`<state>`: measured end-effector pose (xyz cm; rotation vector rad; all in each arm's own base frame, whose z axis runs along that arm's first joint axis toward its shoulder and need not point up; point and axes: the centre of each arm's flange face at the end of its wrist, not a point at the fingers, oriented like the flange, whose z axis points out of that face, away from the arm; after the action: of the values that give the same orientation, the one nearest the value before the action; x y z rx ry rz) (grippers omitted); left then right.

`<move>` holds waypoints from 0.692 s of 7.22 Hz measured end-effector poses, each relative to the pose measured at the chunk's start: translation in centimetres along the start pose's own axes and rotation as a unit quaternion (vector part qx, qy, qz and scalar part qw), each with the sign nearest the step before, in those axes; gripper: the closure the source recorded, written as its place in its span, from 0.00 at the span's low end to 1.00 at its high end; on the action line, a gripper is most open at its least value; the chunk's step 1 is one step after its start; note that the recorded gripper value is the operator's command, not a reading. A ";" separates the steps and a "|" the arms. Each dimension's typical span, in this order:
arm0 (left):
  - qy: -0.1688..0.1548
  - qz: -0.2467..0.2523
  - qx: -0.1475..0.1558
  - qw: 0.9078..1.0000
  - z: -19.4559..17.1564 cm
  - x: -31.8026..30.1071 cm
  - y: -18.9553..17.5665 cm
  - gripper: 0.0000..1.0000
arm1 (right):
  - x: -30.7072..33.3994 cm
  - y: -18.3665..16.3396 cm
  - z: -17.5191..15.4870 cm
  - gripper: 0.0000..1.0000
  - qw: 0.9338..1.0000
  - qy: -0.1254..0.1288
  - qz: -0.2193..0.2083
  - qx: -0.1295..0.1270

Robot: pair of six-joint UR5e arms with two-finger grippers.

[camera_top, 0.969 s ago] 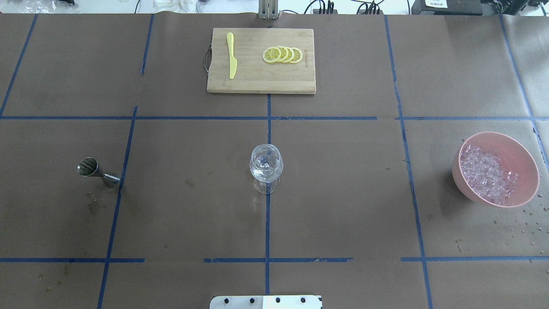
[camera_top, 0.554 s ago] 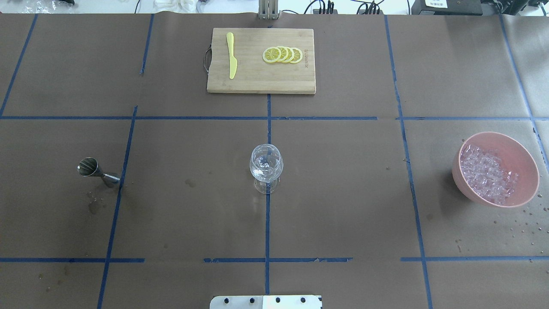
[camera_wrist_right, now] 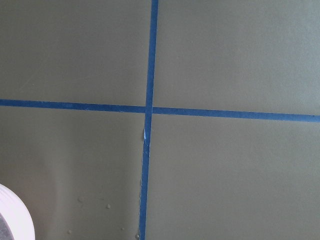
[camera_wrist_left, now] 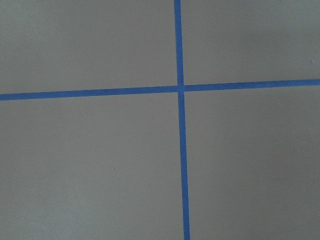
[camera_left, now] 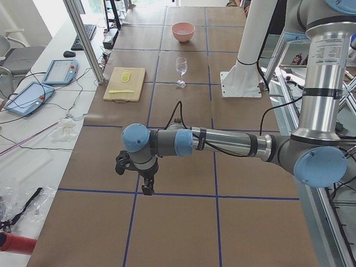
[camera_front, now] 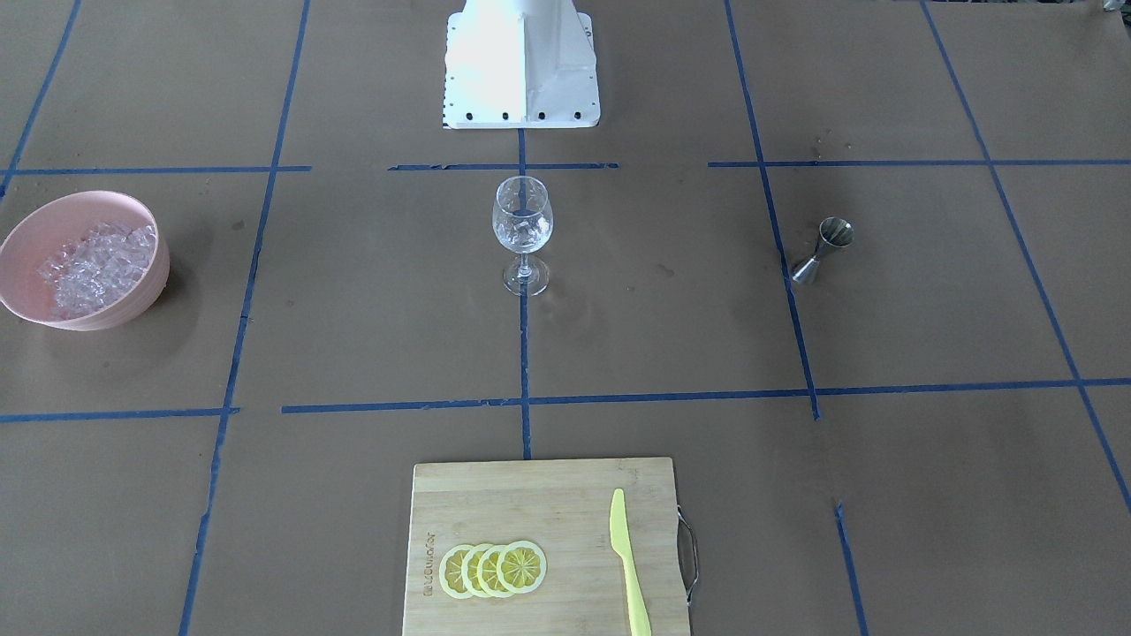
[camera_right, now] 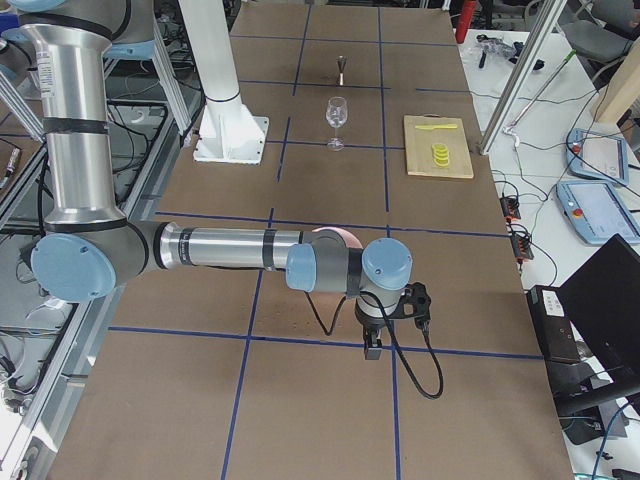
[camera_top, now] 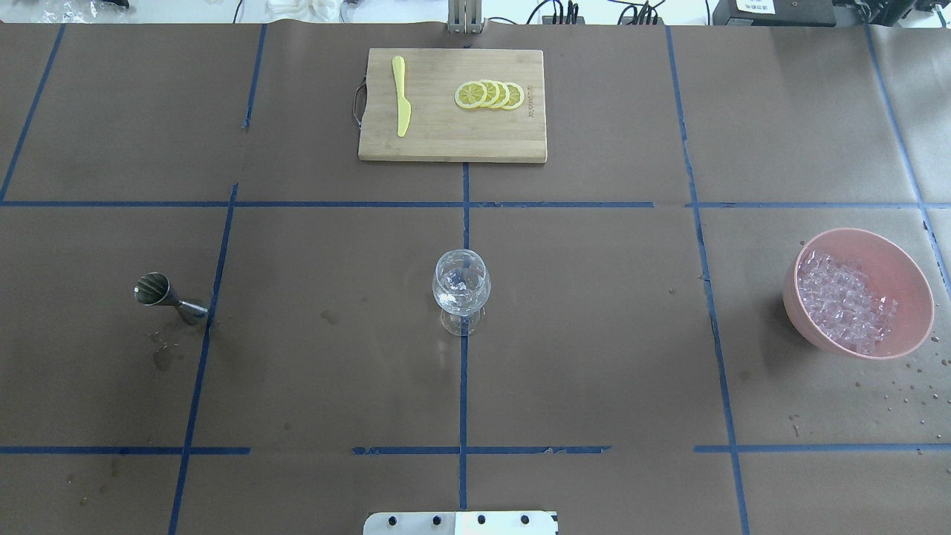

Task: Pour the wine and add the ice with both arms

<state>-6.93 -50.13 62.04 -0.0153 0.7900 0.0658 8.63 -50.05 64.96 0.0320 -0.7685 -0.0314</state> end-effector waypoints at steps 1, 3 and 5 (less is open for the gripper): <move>0.000 0.000 0.000 1.000 0.0 0.0 0.0 0.00 | 0.0 0.0 0.0 0.00 1.000 0.000 0.000 0.000; 0.001 0.000 0.000 1.000 0.0 0.0 0.0 0.00 | 0.1 0.0 -0.1 0.00 1.000 0.000 0.000 0.001; 0.001 0.000 -0.001 1.000 0.1 -0.1 0.0 0.00 | 0.1 0.0 -0.2 0.00 1.000 0.000 0.000 0.002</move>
<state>-6.92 -50.14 62.16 -0.0169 0.7916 0.0665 8.83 -50.07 64.85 0.0359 -0.7691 -0.0289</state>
